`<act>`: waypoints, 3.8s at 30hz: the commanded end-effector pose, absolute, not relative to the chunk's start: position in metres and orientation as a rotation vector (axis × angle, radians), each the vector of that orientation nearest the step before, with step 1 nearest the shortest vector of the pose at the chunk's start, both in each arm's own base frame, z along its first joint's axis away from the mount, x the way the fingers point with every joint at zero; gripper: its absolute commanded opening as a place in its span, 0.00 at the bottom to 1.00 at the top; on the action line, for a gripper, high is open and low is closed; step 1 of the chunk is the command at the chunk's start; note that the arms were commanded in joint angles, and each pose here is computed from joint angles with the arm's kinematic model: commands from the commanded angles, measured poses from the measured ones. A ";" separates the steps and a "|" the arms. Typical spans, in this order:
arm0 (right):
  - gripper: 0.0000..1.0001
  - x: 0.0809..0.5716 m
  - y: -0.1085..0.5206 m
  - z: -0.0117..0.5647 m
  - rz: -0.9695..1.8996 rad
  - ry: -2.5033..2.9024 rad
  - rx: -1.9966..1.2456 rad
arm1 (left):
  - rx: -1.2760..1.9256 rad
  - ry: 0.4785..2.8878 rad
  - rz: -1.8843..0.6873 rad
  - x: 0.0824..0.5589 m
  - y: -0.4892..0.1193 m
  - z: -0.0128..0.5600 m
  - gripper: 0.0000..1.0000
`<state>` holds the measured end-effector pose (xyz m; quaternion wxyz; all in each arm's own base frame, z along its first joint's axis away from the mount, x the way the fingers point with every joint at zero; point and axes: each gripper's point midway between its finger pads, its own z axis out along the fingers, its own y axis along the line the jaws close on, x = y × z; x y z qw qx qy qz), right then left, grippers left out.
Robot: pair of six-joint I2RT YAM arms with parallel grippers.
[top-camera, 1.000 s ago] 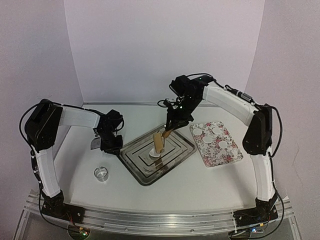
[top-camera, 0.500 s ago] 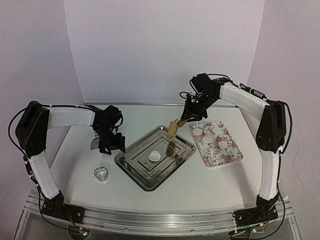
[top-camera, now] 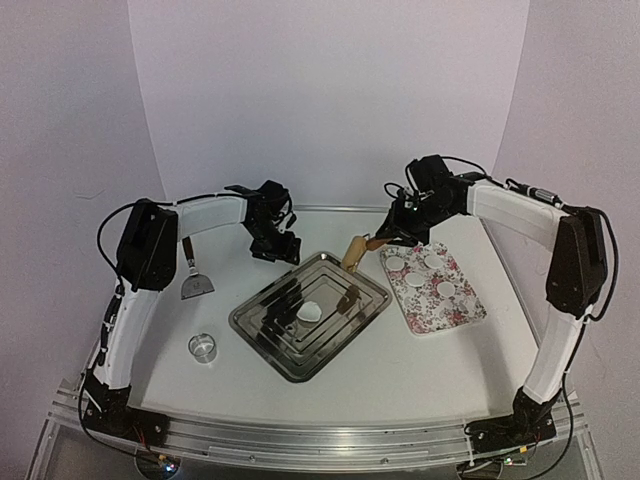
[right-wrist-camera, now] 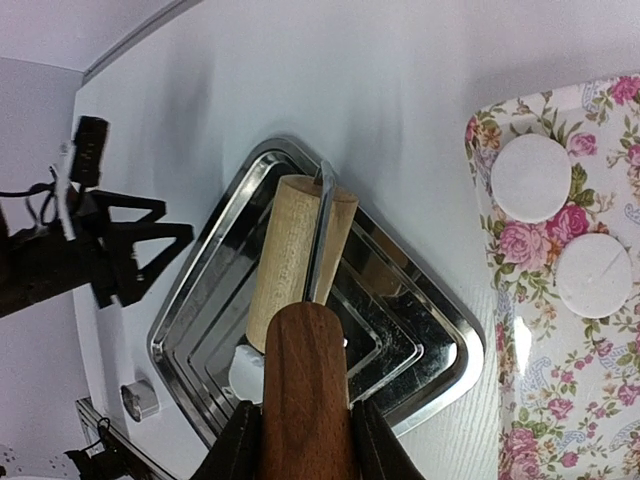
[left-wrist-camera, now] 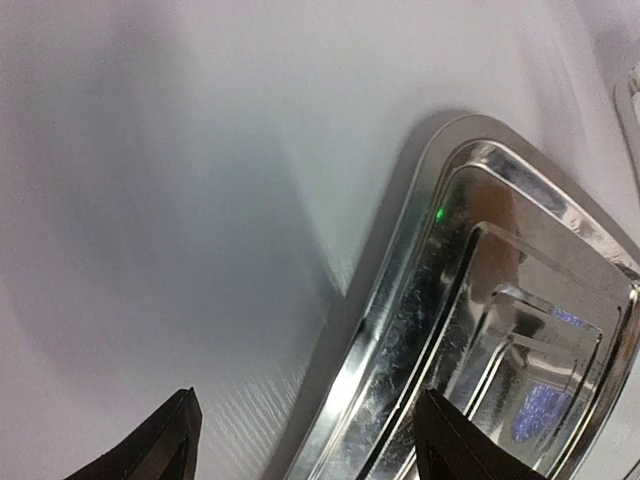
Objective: Roll out the dumpling wrappers from the dough
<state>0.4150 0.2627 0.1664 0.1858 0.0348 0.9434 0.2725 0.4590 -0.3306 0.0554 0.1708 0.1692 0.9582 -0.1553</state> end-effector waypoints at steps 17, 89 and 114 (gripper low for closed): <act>0.00 0.425 0.276 0.204 0.876 2.520 0.066 | 0.505 2.808 -0.262 0.439 -0.327 0.008 0.22; 0.00 0.330 0.360 0.107 0.957 2.833 -0.122 | 0.754 2.666 -0.262 0.432 -0.252 0.035 0.75; 0.00 0.306 0.312 0.052 0.455 3.041 0.178 | 0.746 2.699 -0.115 0.430 -0.221 -0.009 0.43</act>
